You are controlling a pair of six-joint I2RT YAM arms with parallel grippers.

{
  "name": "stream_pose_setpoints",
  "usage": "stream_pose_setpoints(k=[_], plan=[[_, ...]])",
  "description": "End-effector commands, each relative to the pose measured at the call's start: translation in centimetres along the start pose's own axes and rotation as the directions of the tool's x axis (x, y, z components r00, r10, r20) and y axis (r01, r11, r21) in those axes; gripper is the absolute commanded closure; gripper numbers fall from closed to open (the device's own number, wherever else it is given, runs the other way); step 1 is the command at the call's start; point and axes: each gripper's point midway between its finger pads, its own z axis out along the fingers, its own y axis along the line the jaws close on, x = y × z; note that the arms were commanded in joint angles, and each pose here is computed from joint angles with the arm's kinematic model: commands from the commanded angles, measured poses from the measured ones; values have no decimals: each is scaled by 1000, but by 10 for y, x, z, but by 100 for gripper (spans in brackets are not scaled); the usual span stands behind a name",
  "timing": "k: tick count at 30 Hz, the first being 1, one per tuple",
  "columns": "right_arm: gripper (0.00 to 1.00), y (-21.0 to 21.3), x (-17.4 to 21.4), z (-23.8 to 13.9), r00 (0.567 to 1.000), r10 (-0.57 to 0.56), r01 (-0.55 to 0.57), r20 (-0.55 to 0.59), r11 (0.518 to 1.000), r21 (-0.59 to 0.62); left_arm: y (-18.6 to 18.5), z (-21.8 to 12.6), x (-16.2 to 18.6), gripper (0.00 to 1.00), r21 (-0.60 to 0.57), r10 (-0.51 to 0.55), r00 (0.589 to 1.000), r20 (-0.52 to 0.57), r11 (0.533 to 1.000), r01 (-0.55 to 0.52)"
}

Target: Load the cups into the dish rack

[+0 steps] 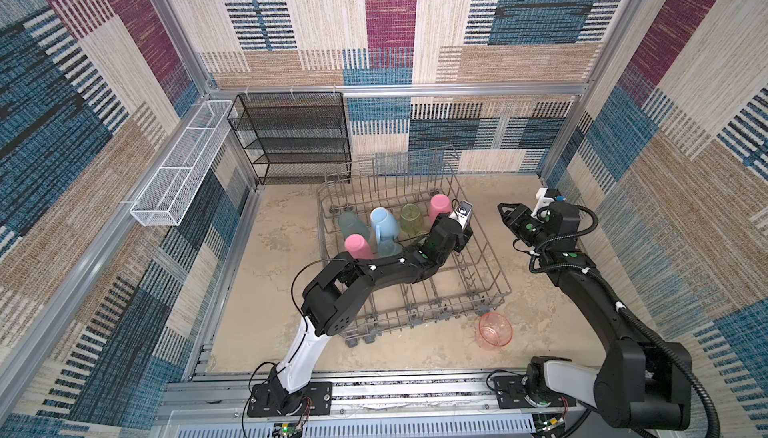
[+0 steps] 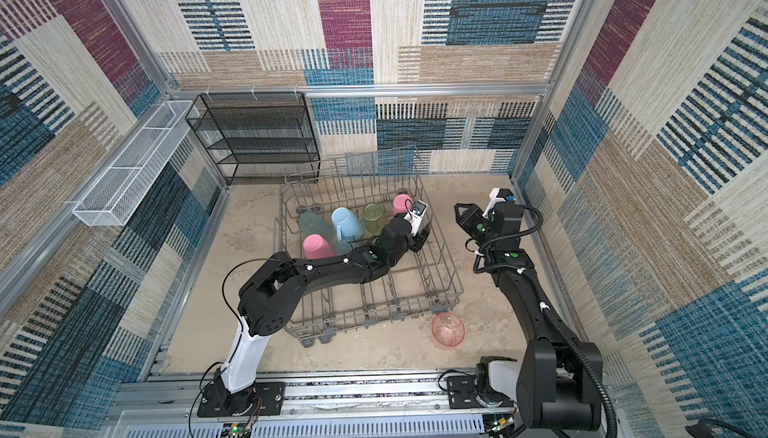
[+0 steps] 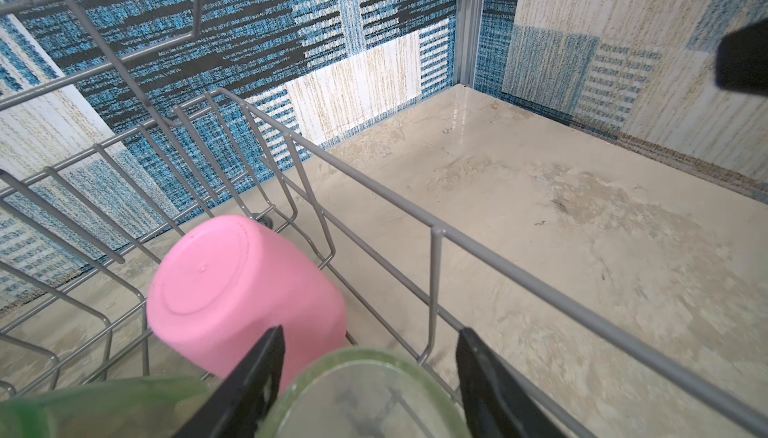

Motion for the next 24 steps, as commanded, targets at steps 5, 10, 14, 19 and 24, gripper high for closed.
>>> stream_pose_setpoints(k=[5, 10, 14, 19, 24], plan=[[58, 3, -3, -1, 1000, -12, 12, 6, 1000, -3, -6, -2, 14, 48, 29, 2, 998, -60, 1000, 0], [57, 3, -3, -1, 1000, -12, 12, 6, 1000, -5, -5, -5, 11, 41, 33, 8, 998, -60, 999, -6], [57, 2, -2, -1, 1000, -12, 12, 6, 1000, -3, -5, -8, 4, 30, 38, 10, 999, -52, 999, -8], [57, 2, -3, 0, 1000, -12, 12, 5, 1000, 3, -5, -12, -8, 19, 49, 12, 999, -38, 999, -10], [57, 4, -5, -1, 1000, -11, 11, 7, 1000, 3, -5, -18, -21, 13, 65, 5, 1000, -27, 998, -3]])
